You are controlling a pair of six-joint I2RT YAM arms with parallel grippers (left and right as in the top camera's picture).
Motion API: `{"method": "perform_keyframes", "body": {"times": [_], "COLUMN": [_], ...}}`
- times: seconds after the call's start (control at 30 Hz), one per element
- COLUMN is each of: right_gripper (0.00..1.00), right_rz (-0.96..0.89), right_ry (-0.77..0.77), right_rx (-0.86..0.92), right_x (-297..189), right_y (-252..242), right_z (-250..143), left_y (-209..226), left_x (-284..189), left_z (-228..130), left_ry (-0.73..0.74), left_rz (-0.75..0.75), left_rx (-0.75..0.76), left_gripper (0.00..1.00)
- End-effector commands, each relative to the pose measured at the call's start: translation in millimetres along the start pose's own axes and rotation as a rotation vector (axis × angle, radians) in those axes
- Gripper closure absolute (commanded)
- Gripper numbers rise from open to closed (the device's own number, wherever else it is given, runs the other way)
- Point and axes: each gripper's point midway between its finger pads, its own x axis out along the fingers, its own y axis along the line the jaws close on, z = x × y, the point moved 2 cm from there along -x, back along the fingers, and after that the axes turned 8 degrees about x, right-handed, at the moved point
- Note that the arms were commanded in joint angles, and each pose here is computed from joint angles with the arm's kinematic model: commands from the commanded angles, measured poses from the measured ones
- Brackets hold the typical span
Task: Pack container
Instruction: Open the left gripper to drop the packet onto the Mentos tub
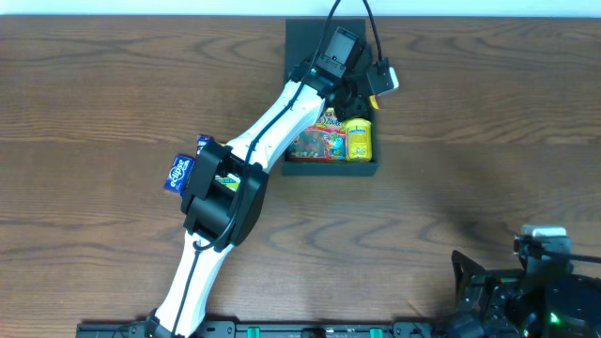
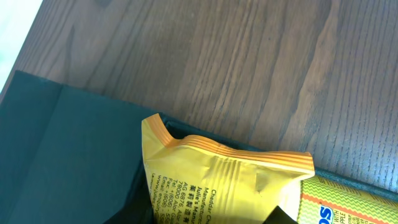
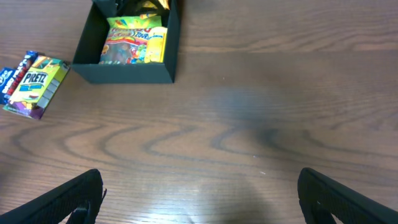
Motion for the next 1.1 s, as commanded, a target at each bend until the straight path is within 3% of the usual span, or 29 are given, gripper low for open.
{"method": "perform_keyframes", "body": {"times": [0.0, 0.23, 0.43, 0.73, 1.07], "right_gripper": [0.01, 0.01, 0.01, 0.01, 0.01], "right_rz": [0.000, 0.000, 0.000, 0.000, 0.000], "right_ry": [-0.006, -0.006, -0.006, -0.006, -0.006], "right_rx": [0.007, 0.007, 0.007, 0.007, 0.007], "right_x": [-1.4, -1.4, -1.4, -1.4, -1.4], "right_y": [-0.1, -0.1, -0.1, -0.1, -0.1], "right_z": [1.3, 1.3, 1.3, 1.3, 1.4], "left_y": [0.0, 0.0, 1.1, 11.6, 35.9], "left_x": [6.6, 7.6, 7.6, 2.1, -51.4], "left_z": [2.8, -1.8, -2.8, 2.9, 31.2], "left_ry": [-0.013, 0.010, 0.017, 0.002, -0.036], "left_rz": [-0.008, -0.003, 0.004, 0.052, 0.178], "left_rx": [0.009, -0.002, -0.006, -0.078, -0.137], "left_gripper": [0.68, 0.63, 0.41, 0.28, 0.24]}}
